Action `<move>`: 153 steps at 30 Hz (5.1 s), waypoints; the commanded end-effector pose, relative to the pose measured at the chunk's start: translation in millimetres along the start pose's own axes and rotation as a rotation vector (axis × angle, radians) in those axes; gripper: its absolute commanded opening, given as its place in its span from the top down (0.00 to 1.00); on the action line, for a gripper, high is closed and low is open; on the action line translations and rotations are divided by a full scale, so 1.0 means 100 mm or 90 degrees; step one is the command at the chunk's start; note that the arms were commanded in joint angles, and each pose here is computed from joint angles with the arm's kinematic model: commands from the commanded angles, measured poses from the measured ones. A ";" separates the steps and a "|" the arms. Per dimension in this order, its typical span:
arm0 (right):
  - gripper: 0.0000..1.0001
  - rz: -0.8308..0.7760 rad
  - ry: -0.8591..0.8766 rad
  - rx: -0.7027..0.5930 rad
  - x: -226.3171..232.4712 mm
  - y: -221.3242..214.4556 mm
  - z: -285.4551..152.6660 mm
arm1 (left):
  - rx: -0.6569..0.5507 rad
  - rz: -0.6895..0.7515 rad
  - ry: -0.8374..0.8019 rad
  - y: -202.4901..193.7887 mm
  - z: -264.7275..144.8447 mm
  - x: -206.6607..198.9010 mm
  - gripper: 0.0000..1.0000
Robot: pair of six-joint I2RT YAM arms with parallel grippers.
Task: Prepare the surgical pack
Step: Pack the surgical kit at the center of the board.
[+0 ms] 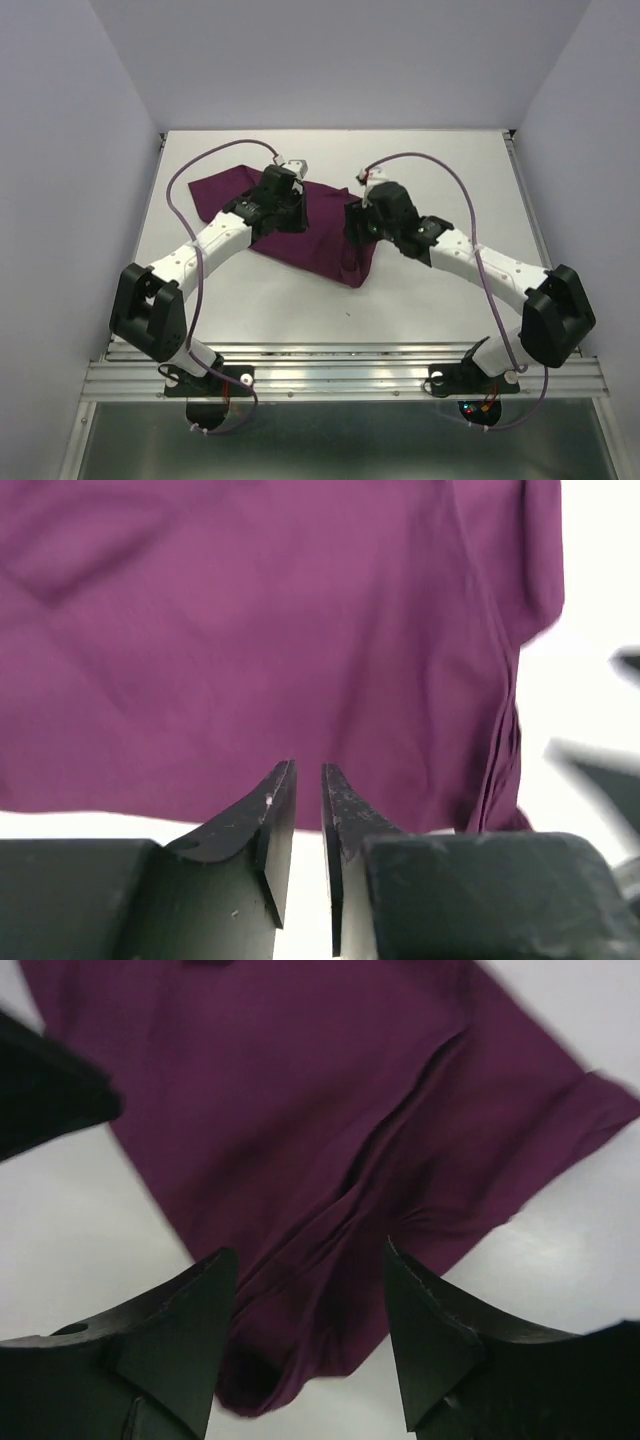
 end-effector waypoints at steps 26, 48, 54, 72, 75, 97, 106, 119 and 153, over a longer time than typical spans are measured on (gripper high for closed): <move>0.55 -0.046 -0.050 0.036 0.46 -1.00 -0.33 | 0.071 -0.045 -0.077 -0.45 0.24 -0.02 0.84; 0.99 -0.039 -0.142 -0.063 0.13 -0.97 -0.22 | 0.157 -0.021 -0.088 -0.68 0.46 0.03 0.87; 0.89 -0.025 -0.165 -0.056 -0.06 -1.10 -0.18 | 0.149 -0.014 -0.080 -0.67 0.44 0.04 0.87; 0.73 0.035 -0.221 -0.034 -0.23 -1.27 0.03 | 0.113 0.010 -0.060 -0.57 0.34 0.06 0.87; 0.66 0.042 -0.213 -0.036 -0.22 -1.26 0.00 | 0.103 0.015 -0.056 -0.52 0.30 0.06 0.87; 0.19 0.090 -0.049 -0.027 0.06 -0.83 -0.52 | -0.016 -0.071 0.081 0.02 -0.16 0.40 0.50; 0.34 0.149 -0.037 0.022 -0.02 -1.11 -0.55 | 0.007 -0.222 0.143 -0.33 -0.17 0.97 0.43; 0.97 0.115 -0.064 -0.052 0.09 -0.92 -0.23 | 0.033 -0.328 0.211 -0.47 -0.04 1.41 0.43; 0.69 0.133 -0.045 -0.028 -0.06 -0.32 -0.18 | 0.107 -0.345 0.301 -0.40 0.34 1.86 0.42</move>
Point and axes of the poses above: each gripper's point midway between its finger pads, its own z axis out along the fingers, its own x axis along the line the jaws close on, y = z × x, the point moved 10 cm from there along -z, back along the fingers, and after that the axes turned 9 degrees about z, right-handed, at the moved point
